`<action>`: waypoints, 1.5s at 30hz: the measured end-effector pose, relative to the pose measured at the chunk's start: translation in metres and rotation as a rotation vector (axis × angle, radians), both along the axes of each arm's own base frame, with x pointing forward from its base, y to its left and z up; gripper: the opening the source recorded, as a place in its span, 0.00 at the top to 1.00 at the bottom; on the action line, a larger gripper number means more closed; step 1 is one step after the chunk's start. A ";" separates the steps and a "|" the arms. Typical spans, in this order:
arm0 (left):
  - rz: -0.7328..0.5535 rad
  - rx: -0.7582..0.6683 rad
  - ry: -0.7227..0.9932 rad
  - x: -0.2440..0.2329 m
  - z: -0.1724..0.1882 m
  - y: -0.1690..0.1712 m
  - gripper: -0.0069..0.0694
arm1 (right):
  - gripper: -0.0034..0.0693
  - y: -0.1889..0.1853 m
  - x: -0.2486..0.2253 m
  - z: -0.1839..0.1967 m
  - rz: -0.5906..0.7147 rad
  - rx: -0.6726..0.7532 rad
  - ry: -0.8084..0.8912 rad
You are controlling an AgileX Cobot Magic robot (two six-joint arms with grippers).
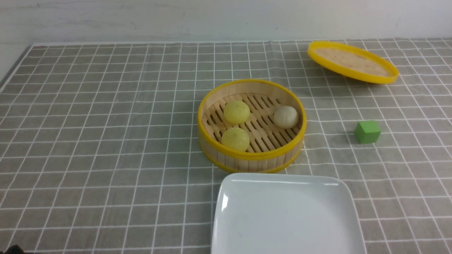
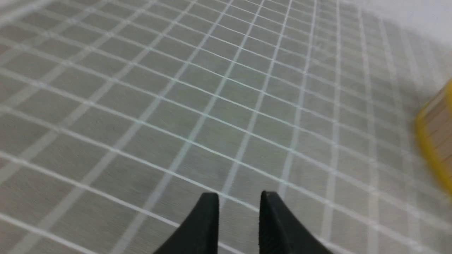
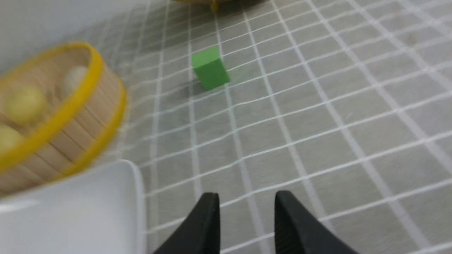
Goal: Put the steamed buns into the plate on the grey tablecloth.
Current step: 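Reach toward a bun in the bamboo steamer with the right gripper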
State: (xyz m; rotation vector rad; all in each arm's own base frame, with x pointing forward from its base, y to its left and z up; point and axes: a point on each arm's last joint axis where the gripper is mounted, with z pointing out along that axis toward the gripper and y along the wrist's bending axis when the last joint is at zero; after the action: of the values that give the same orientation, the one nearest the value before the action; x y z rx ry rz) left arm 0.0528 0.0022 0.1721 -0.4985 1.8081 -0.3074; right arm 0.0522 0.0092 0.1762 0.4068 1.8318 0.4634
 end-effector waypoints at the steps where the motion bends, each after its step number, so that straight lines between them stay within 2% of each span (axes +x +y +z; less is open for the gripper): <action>1: 0.003 -0.030 -0.002 0.000 0.000 -0.001 0.65 | 0.62 0.000 0.000 0.000 -0.003 0.010 0.001; 2: 0.023 -0.241 -0.010 0.000 0.000 -0.004 0.65 | 0.62 0.003 0.000 0.000 -0.014 0.172 0.012; 3: 0.037 -0.381 -0.011 0.000 0.001 -0.007 0.65 | 0.62 0.005 0.000 0.001 -0.021 0.265 0.020; 6: 0.068 -0.697 -0.003 0.000 0.002 -0.012 0.65 | 0.62 0.007 0.000 0.001 -0.035 0.430 0.028; 9: 0.081 -0.796 0.004 0.000 0.002 -0.014 0.65 | 0.62 0.007 0.000 0.002 -0.041 0.469 0.024; 12: 0.086 -0.824 0.005 0.000 0.002 -0.014 0.64 | 0.62 0.007 0.000 0.003 -0.042 0.476 0.022; 16: 0.086 -0.836 -0.011 0.001 0.003 -0.014 0.63 | 0.62 0.008 0.000 0.003 -0.040 0.513 0.024; 20: 0.068 -0.816 -0.038 0.000 0.011 -0.014 0.63 | 0.67 0.008 -0.001 0.026 -0.020 0.505 -0.058; 23: -0.005 -0.713 -0.156 -0.005 0.051 -0.014 0.63 | 0.82 0.004 -0.008 0.076 0.009 0.317 -0.239; 24: -0.010 -0.706 -0.163 -0.006 0.054 -0.014 0.63 | 0.85 0.004 -0.007 0.075 0.008 0.303 -0.237; 25: -0.047 -0.629 -0.194 -0.011 0.075 -0.016 0.64 | 0.92 0.003 -0.006 0.098 0.015 0.186 -0.269; 27: -0.067 -0.563 -0.187 -0.012 0.088 -0.017 0.66 | 0.96 0.003 -0.003 0.110 0.022 0.096 -0.257; 28: -0.088 -0.484 -0.106 -0.011 0.096 -0.019 0.69 | 0.97 0.003 0.002 0.122 0.033 0.034 -0.220; 30: -0.116 -0.376 0.110 -0.002 0.099 -0.021 0.77 | 0.97 0.006 0.022 0.125 0.073 -0.045 -0.020; 31: -0.119 -0.369 0.133 -0.001 0.099 -0.021 0.77 | 0.97 0.006 0.022 0.127 0.073 -0.049 -0.025; 32: -0.131 -0.343 0.227 0.003 0.096 -0.022 0.80 | 0.96 0.007 0.032 0.123 0.089 -0.064 0.075; 33: -0.158 -0.305 0.417 0.011 0.090 -0.024 0.85 | 0.96 0.007 0.048 0.119 0.111 -0.091 0.227; 36: -0.203 -0.267 0.626 0.028 0.084 -0.025 0.91 | 0.95 0.009 0.078 0.108 0.156 -0.128 0.480; 40: -0.286 -0.239 0.761 0.052 0.078 -0.027 0.91 | 0.95 0.015 0.134 0.101 0.289 -0.160 0.747; 41: -0.291 -0.238 0.766 0.052 0.077 -0.027 0.91 | 0.95 0.016 0.138 0.104 0.300 -0.159 0.752; 42: -0.329 -0.229 0.790 0.058 0.075 -0.029 0.91 | 0.95 0.024 0.163 0.099 0.392 -0.122 0.812; 44: -0.370 -0.218 0.806 0.063 0.072 -0.030 0.91 | 0.93 0.036 0.189 0.099 0.502 -0.092 0.824; 45: -0.374 -0.217 0.807 0.064 0.072 -0.031 0.91 | 0.93 0.038 0.193 0.095 0.516 -0.087 0.838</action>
State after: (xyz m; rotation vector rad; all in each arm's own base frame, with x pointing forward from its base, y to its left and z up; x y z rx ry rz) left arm 0.1165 -0.0285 0.2438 -0.4647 2.6808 -0.6263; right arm 0.2449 0.0470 0.2716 0.0433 2.7836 0.6119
